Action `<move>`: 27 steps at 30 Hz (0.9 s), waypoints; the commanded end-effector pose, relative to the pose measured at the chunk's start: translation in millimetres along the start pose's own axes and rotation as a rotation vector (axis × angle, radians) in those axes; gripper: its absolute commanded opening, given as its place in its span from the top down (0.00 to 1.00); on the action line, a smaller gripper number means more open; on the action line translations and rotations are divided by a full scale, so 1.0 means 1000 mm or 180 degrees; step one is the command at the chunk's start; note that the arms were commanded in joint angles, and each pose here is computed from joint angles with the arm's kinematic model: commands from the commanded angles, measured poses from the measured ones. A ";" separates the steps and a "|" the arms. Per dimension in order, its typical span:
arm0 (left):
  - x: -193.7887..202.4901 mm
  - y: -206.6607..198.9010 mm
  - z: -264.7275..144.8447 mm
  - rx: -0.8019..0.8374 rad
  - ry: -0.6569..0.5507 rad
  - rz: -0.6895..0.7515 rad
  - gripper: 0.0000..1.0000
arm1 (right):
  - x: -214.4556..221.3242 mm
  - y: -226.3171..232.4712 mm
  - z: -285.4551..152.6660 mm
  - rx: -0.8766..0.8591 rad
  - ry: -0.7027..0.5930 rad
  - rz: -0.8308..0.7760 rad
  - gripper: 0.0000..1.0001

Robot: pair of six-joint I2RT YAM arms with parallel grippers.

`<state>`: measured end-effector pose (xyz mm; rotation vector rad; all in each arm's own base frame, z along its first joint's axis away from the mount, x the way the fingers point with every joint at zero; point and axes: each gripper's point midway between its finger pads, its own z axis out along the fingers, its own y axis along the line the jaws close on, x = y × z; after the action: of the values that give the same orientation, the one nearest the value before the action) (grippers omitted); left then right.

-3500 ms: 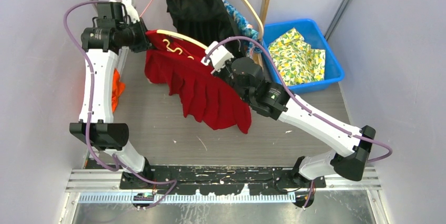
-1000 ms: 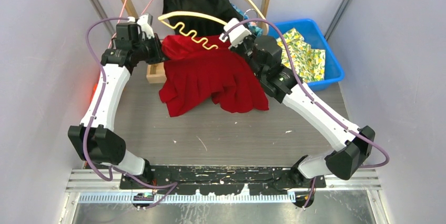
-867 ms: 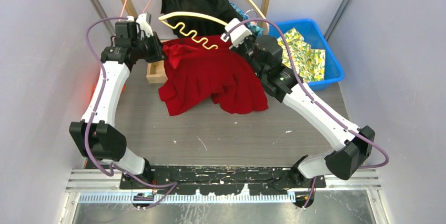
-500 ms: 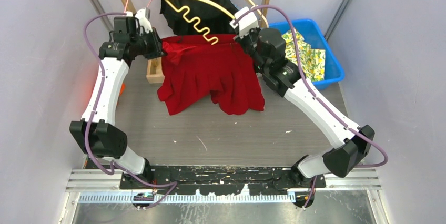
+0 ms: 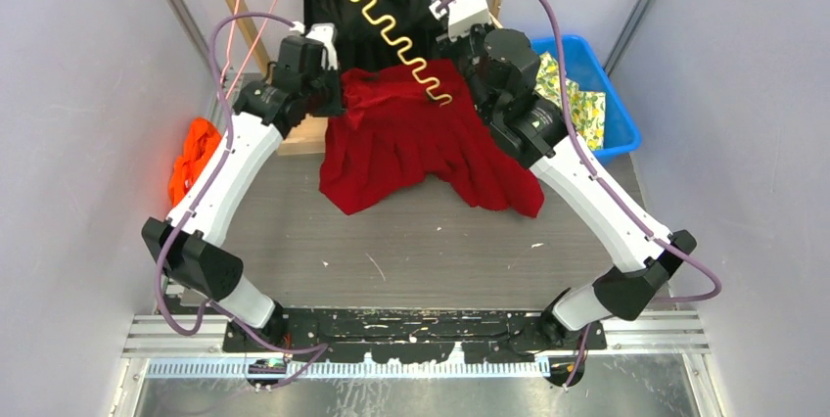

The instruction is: Remove the skirt from the hanger

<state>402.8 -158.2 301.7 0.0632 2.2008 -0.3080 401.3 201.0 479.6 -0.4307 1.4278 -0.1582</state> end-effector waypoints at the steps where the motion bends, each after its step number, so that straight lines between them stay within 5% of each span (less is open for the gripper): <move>1: -0.012 -0.017 -0.004 -0.0134 -0.0211 0.0199 1.00 | -0.076 -0.015 -0.018 0.0182 -0.0558 0.0357 0.99; 6: -0.029 -0.058 -0.012 0.0104 -0.0354 0.0359 1.00 | -0.095 0.004 -0.019 0.0140 -0.0648 0.0340 0.99; 14: -0.079 -0.112 -0.083 0.0719 -0.0822 0.0609 1.00 | -0.103 -0.060 -0.023 0.1013 -0.0668 0.0158 0.99; 23: -0.100 -0.148 -0.131 0.1405 -0.1043 0.0790 1.00 | -0.108 -0.113 -0.029 0.1459 -0.0693 0.0269 0.99; 27: -0.101 -0.137 -0.144 0.1248 -0.1100 0.0892 1.00 | -0.103 -0.111 -0.022 0.1393 -0.0672 0.0278 0.99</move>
<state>353.1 -259.3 442.0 0.4601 1.8911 -0.5272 398.3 147.8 578.9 -0.1249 1.2467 -0.4057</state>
